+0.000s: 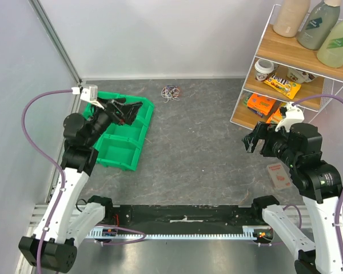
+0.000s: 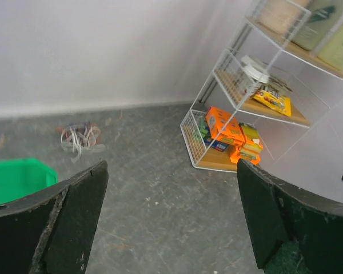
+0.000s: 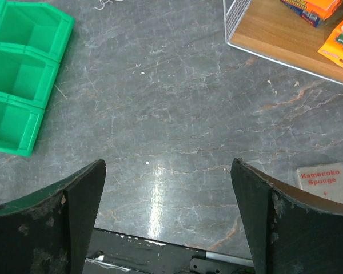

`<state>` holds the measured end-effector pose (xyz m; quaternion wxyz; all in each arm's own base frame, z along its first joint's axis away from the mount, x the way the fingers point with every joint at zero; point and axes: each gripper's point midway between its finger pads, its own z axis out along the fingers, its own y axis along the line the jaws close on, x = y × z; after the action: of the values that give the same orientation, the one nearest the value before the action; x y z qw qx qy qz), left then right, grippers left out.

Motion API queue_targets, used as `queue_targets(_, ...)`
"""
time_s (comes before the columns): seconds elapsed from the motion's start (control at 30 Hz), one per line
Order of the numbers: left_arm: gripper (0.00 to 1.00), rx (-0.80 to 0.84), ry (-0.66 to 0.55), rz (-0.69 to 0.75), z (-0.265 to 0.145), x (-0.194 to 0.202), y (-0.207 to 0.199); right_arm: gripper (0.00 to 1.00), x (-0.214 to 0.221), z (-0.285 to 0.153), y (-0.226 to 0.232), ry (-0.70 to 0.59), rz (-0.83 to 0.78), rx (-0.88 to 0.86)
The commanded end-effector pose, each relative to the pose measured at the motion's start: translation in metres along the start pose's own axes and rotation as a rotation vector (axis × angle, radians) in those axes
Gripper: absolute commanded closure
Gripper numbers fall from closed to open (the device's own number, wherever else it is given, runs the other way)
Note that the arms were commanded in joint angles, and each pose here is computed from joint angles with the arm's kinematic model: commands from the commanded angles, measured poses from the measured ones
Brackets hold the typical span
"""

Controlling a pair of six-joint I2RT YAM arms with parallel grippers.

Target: Untangle the cables

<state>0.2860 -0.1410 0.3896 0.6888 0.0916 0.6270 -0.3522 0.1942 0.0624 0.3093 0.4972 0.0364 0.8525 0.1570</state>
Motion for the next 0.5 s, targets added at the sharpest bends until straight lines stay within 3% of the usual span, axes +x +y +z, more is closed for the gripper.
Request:
queue_targets(0.0,0.01,-0.327,0.042,-0.400,0.006,0.009,0.043,0.02,0.002,0.000,0.004,0.009,0.011,-0.020)
queue_targets(0.07,0.01,-0.589,0.101,-0.664,-0.002,0.033,0.074,0.02,0.003,0.002,0.001,0.013,0.010,-0.004)
queue_targets(0.1,0.01,-0.638,0.135,-0.778,-0.004,0.046,0.080,0.02,0.002,0.003,0.001,0.013,0.008,-0.001)
queue_targets(0.17,0.01,-0.485,0.157,-0.856,0.011,0.056,0.082,0.02,0.000,0.004,0.001,0.014,0.007,0.001)
queue_targets(0.27,0.01,-0.393,0.031,-0.971,0.031,0.062,0.091,0.02,0.001,0.009,0.001,0.031,0.014,0.006)
queue_targets(0.37,0.01,-0.462,-0.004,-0.741,0.054,0.060,0.108,0.02,0.003,0.017,-0.003,0.057,0.027,0.029)
queue_targets(0.47,0.01,-0.572,0.139,-0.543,0.092,0.089,0.127,0.02,0.002,0.024,-0.005,0.070,0.065,0.061)
